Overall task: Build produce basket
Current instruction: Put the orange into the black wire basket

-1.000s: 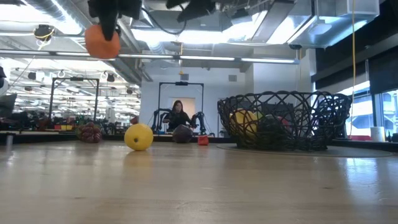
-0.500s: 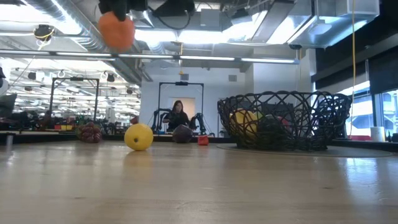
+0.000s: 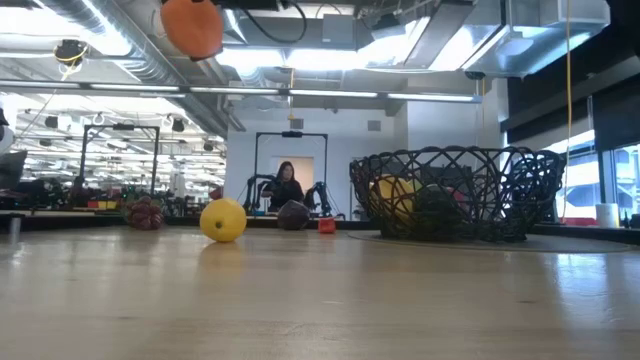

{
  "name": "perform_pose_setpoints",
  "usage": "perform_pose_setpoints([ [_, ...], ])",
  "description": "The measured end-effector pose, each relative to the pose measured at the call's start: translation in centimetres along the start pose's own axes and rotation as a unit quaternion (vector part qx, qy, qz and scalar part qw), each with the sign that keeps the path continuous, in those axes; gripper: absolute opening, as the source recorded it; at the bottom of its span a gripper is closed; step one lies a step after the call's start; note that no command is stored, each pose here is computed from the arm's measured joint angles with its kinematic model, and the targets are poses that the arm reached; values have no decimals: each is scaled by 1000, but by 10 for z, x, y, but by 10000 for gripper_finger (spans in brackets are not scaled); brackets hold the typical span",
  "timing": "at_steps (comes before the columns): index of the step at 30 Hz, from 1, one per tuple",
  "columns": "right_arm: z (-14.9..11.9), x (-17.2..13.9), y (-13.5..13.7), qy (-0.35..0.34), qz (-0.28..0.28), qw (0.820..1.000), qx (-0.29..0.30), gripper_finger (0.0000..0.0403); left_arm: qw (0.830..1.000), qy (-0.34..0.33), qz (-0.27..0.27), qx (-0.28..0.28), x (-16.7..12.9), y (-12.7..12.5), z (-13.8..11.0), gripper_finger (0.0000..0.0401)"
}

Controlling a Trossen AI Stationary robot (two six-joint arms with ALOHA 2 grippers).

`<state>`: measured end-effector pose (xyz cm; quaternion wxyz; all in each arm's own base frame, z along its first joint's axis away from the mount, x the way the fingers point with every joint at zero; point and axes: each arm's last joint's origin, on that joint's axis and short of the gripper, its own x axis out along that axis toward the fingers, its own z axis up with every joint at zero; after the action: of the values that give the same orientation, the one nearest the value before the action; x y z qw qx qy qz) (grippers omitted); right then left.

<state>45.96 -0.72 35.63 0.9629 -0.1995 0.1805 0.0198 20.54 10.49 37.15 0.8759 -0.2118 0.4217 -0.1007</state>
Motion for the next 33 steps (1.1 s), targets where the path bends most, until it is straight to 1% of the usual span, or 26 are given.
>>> perform_pose_setpoints([
  [2, 0, 5, 1, -18, 5, 1000, -13, 375, 1000, -2, -1, 2, 1, -1, 1, 270],
  [4, -2, 10, 2, -20, 7, 1000, -21, 375, 1000, 0, -3, 4, 2, -2, 1, 270],
  [5, -2, 12, 2, -29, 7, 999, -22, 375, 1000, 0, -4, 6, 2, -2, 1, 270],
  [10, -9, 19, -3, -27, 8, 999, -20, 375, 1000, 1, -24, 4, 5, -7, 2, 270],
  [13, -12, 23, -4, -40, 30, 999, -21, 375, 999, 1, -34, 4, 7, -10, 3, 270],
  [17, -17, 30, -4, -45, 36, 998, -21, 375, 999, 0, -37, 4, 9, -13, 4, 270],
  [19, -20, 33, -4, -45, 48, 998, -22, 375, 999, 2, -35, 3, 9, -13, 4, 270],
  [21, -20, 37, -3, -66, 59, 996, -22, 375, 999, 0, -37, 5, 9, -13, 4, 270],
  [25, -22, 42, -2, -79, 63, 995, -19, 375, 999, 1, -36, -2, 9, -14, 4, 270],
  [33, -22, 45, -2, -87, 60, 994, 18, 375, 999, 0, -32, -5, 9, -13, 4, 270],
])
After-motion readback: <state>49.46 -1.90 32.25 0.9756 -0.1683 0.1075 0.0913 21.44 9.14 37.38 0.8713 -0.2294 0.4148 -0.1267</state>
